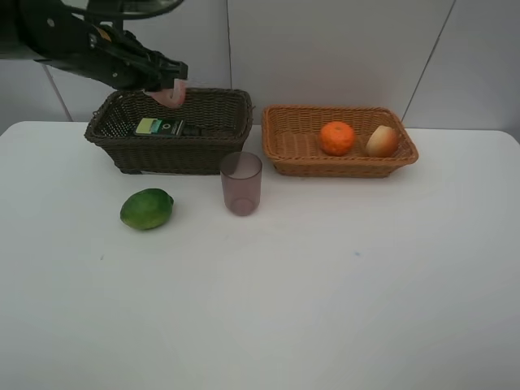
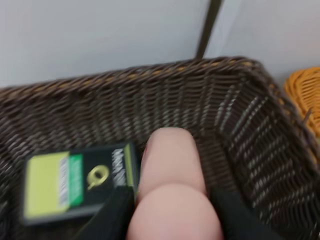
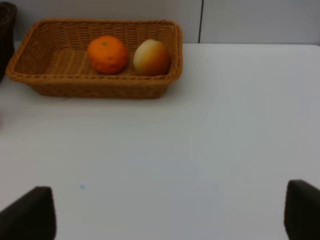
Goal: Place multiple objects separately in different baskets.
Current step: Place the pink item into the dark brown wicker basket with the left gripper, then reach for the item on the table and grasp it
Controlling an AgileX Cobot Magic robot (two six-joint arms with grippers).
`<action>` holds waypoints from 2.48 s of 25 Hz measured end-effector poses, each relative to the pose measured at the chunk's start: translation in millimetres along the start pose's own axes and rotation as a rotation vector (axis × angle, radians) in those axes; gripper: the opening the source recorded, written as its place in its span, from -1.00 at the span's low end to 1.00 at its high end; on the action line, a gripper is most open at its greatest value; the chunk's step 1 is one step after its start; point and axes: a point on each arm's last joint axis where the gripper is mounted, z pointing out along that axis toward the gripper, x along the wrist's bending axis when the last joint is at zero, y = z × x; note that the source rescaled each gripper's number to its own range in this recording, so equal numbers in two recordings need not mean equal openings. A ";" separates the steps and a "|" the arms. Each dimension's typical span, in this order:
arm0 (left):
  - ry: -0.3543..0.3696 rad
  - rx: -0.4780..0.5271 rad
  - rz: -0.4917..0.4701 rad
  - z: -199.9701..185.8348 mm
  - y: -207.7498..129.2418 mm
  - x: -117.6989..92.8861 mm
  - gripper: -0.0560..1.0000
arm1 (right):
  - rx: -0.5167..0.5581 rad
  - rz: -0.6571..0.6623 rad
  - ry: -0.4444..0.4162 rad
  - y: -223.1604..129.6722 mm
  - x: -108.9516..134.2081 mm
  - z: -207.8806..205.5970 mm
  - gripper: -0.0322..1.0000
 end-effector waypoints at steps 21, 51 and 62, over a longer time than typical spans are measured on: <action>-0.019 -0.103 0.085 70.0 -50.8 -18.4 -0.13 | 0.000 0.000 0.000 0.0 0.0 0.0 0.93; -0.113 0.141 0.125 13.2 -18.4 -52.5 0.99 | 0.000 0.000 0.000 0.0 0.0 0.0 0.93; -0.303 0.506 0.427 -26.5 -5.3 -115.3 0.99 | 0.000 0.000 0.000 0.0 0.0 0.0 0.93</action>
